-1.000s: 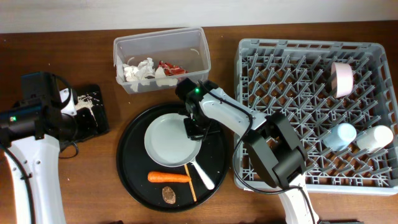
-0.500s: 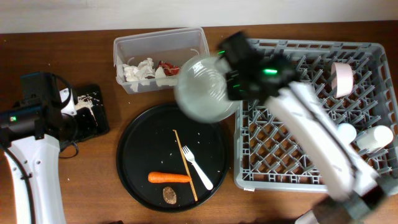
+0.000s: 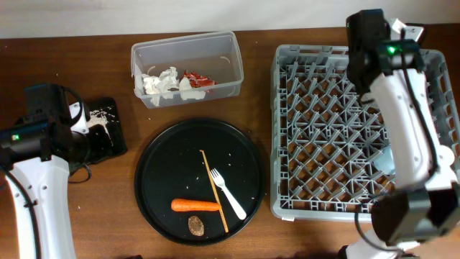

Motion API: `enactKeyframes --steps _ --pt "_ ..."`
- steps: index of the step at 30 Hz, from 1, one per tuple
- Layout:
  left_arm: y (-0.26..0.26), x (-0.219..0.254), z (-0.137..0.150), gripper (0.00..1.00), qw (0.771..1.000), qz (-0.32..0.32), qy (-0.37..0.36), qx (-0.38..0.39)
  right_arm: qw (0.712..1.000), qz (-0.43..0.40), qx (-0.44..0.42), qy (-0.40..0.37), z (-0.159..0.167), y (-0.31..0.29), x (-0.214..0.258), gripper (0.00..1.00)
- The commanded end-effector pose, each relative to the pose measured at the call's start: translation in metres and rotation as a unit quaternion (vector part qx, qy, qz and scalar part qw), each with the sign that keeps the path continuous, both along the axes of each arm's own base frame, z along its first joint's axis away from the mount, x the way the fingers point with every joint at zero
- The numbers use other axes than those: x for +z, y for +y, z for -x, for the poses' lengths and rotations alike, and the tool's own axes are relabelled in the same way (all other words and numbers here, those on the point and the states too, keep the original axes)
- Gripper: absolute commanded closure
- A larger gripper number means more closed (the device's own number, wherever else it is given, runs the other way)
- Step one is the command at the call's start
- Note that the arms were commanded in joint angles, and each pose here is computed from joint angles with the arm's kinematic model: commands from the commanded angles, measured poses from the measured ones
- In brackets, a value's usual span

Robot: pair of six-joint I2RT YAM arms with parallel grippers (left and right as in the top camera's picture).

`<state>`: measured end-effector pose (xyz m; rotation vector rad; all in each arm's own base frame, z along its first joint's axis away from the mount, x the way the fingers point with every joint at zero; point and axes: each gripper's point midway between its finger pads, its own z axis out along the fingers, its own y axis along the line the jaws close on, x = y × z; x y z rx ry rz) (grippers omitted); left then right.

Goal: Sort waste into correct bins and load items into the dishwasher rack
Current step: 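Stand the white plate upright in the rack's back slots with the right gripper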

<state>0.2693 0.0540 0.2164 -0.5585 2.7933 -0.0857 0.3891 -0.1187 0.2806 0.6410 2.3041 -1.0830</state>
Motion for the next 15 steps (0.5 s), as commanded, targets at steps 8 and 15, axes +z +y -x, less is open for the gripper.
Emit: enactKeyframes --steps 8,15 --pt "0.000 0.002 -0.003 0.01 1.000 0.004 -0.011 0.005 0.994 -0.064 0.018 0.082 -0.036 0.028 -0.098 0.96" --pt "0.000 0.002 -0.003 0.01 1.000 0.004 -0.011 0.005 0.979 -0.135 0.117 0.098 -0.043 0.118 -0.115 0.81"
